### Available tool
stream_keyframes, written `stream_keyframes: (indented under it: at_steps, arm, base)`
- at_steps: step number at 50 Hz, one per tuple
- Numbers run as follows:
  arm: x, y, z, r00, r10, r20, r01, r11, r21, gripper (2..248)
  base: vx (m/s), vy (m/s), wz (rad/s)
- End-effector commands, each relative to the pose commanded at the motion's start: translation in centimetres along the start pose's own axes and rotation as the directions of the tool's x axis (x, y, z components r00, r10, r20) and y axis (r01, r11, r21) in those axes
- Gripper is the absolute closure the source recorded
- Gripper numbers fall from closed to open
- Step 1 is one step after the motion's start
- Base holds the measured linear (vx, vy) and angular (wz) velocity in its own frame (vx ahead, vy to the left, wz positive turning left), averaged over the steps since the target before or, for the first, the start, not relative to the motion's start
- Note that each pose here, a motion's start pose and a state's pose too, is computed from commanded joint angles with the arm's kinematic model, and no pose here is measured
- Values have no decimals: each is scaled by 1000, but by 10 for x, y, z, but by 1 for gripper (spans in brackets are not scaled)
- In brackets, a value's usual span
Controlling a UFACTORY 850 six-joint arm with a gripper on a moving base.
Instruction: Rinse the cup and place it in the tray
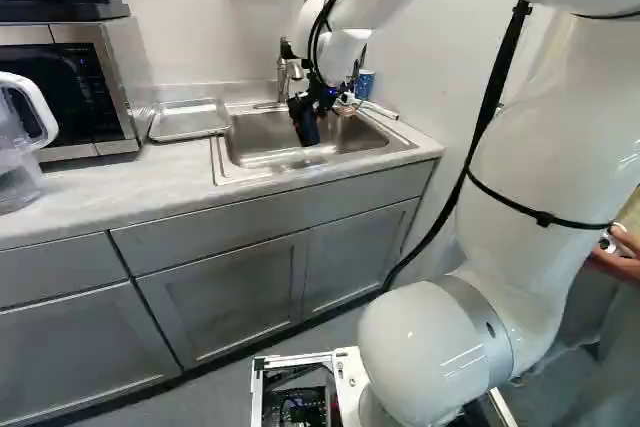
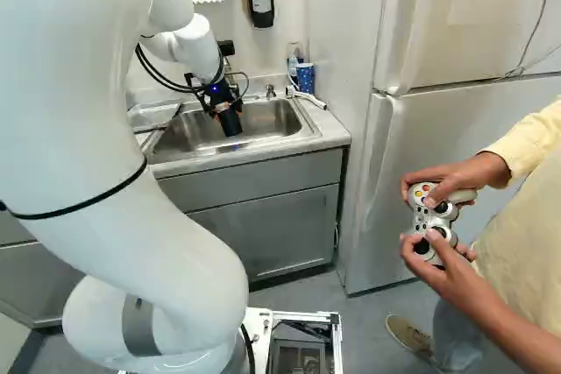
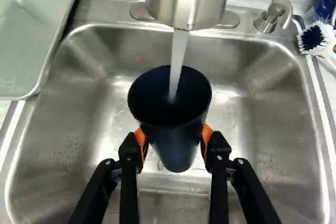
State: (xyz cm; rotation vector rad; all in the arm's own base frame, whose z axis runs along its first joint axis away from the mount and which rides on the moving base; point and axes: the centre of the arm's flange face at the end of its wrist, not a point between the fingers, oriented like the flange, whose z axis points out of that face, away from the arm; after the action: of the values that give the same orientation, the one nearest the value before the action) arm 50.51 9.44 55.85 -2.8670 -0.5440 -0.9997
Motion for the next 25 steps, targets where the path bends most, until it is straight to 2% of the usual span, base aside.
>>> stream_keyframes:
  at_steps: [25]
  arm:
    - [1, -1, 0, 998, 56, -16, -56, 998, 12, 130]
  base:
    - [0, 0, 0]
